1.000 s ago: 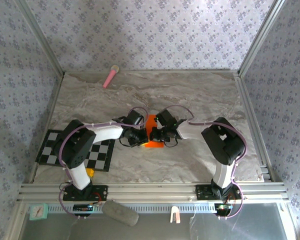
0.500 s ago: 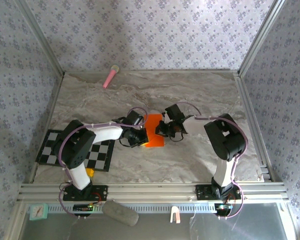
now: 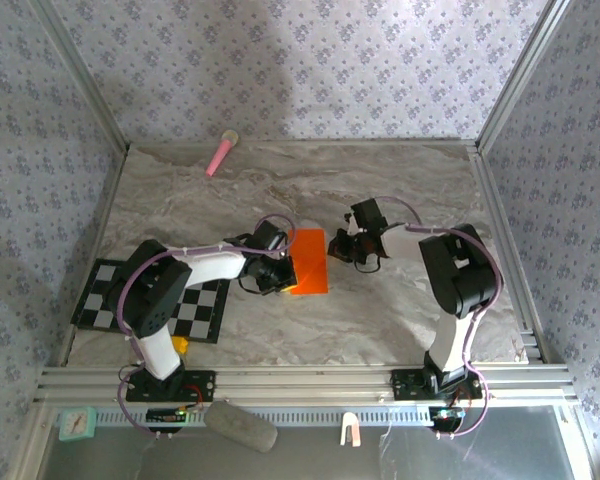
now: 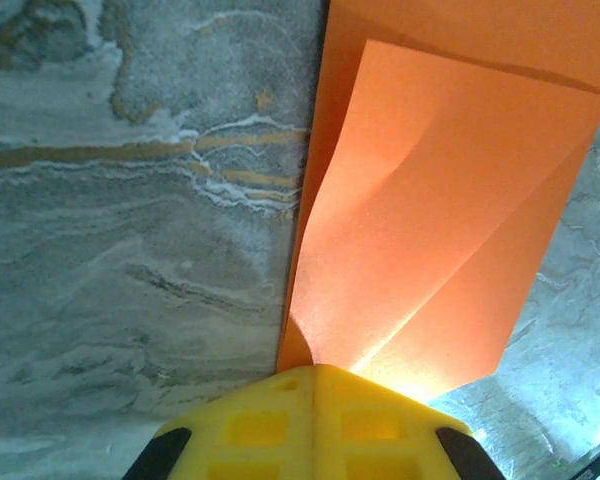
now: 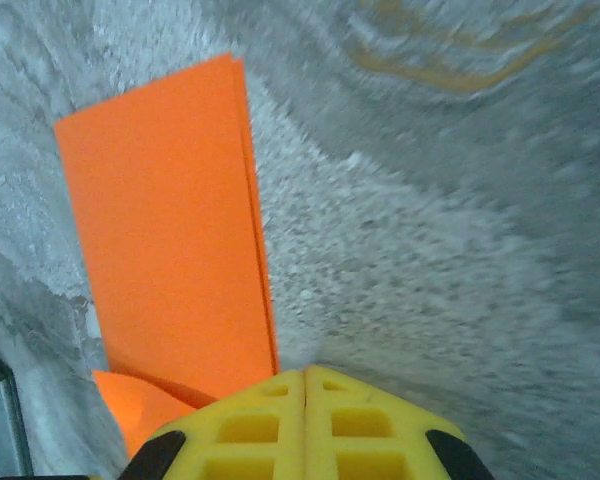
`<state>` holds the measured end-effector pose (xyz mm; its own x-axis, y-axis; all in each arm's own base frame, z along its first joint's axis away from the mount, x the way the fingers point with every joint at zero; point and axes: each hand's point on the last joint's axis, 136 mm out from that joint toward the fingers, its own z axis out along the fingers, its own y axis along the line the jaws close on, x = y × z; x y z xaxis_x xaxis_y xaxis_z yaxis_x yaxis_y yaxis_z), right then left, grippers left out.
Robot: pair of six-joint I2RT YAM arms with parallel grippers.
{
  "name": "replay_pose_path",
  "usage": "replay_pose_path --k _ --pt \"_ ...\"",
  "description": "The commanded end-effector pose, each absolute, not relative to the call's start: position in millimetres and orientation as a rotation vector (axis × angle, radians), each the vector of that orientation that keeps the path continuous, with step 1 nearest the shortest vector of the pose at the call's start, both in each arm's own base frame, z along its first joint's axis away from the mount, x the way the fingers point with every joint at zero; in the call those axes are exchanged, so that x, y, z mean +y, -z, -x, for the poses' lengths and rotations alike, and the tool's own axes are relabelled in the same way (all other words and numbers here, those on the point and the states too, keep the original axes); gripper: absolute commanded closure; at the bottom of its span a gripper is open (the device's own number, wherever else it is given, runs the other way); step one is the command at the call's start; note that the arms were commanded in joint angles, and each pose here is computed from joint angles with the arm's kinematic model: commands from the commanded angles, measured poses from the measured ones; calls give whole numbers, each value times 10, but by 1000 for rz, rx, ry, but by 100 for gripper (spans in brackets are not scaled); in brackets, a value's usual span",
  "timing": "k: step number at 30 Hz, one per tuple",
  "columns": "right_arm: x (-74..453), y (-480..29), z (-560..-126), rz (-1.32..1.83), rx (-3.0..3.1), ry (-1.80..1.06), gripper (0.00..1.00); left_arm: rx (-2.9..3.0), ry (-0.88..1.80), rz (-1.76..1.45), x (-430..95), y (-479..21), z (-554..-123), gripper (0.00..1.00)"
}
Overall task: Fold a paper plane with a square sheet of paper (pick it up from the middle)
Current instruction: Fold the triangle a second time at the center of the table.
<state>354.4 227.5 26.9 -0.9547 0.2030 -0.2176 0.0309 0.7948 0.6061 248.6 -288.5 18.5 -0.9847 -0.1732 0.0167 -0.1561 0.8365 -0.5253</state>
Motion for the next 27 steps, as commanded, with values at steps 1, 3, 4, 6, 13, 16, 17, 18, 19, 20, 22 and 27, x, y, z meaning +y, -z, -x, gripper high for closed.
replay_pose_path --k 1,3,4,6,13,16,17,18,19,20,22,27 --pt "2218 -563 -3518 -62 2653 -858 99 3125 656 291 -2609 49 -2225 100" --pt "2300 -661 -3412 -17 2638 -890 99 3119 666 277 -2629 32 -2245 100" --pt "2361 -671 -3353 0 2642 -908 98 3116 670 271 -2642 25 -2255 100" --pt "2510 -647 -3228 33 2665 -937 98 3113 684 263 -2666 14 -2272 100" --pt "3011 -430 -3036 78 2727 -1050 99 3097 706 240 -2712 -50 -2318 100" --pt "3053 -295 -3044 90 2757 -1044 99 3095 711 236 -2721 -55 -2319 100" --pt "3043 -254 -3054 87 2765 -1037 99 3097 713 235 -2721 -56 -2313 100" --pt "3024 -222 -3058 81 2774 -1029 99 3097 719 232 -2727 -65 -2312 100" --pt "2992 -171 -3054 70 2788 -1011 99 3098 721 229 -2727 -75 -2306 100" --pt "2957 -135 -3053 59 2797 -997 99 3097 724 224 -2724 -89 -2300 100" --pt "2889 -61 -3036 37 2818 -965 99 3100 718 209 -2705 -112 -2279 100" --pt "2768 87 -2980 23 2871 -875 99 3130 715 124 -2664 -153 -2172 99"
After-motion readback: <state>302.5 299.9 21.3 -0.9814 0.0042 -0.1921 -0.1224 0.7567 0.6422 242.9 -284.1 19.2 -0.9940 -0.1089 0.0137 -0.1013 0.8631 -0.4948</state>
